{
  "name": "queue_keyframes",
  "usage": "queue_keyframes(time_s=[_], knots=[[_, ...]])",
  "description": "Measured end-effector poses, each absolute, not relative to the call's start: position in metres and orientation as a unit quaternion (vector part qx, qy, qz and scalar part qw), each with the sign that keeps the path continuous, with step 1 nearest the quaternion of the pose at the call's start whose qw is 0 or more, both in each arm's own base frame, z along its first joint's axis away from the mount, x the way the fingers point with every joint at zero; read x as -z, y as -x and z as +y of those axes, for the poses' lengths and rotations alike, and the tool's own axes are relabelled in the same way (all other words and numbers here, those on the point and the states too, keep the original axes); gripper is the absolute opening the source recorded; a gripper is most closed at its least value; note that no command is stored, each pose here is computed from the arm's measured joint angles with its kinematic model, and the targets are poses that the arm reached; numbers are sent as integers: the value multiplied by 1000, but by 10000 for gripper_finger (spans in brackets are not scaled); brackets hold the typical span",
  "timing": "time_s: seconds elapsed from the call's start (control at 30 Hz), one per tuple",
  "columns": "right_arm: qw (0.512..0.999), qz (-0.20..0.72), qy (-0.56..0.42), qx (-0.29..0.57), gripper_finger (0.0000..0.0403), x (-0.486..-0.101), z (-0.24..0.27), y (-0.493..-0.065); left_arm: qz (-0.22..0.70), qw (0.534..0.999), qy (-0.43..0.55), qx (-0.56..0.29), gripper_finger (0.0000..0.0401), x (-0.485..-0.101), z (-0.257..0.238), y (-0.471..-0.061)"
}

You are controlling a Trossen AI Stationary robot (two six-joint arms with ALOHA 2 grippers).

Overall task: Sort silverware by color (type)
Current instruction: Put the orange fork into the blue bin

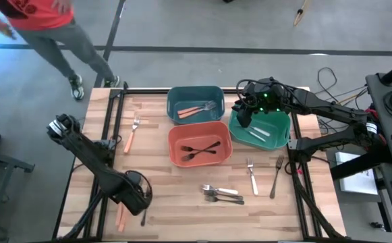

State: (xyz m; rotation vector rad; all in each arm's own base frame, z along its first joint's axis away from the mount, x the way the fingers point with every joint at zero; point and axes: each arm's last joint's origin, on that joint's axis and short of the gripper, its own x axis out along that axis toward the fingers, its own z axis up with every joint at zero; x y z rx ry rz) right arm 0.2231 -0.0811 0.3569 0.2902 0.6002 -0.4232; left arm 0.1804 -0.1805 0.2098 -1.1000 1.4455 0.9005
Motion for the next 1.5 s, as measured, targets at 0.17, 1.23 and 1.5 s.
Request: queue_keyframes(time_s=[0.17, 1.23, 1.5], knots=[[924, 293, -137, 205, 125, -357, -81, -223, 566, 597, 478, -309, 17, -243, -168, -183], [932, 289, -104, 194, 125, -362, -79, -217, 415, 849, 172, -279, 17, -347, 154, -290], [931, 282, -121, 199, 125, -363, -78, -215, 509, 837, 46, -196, 17, -319, 199, -335]])
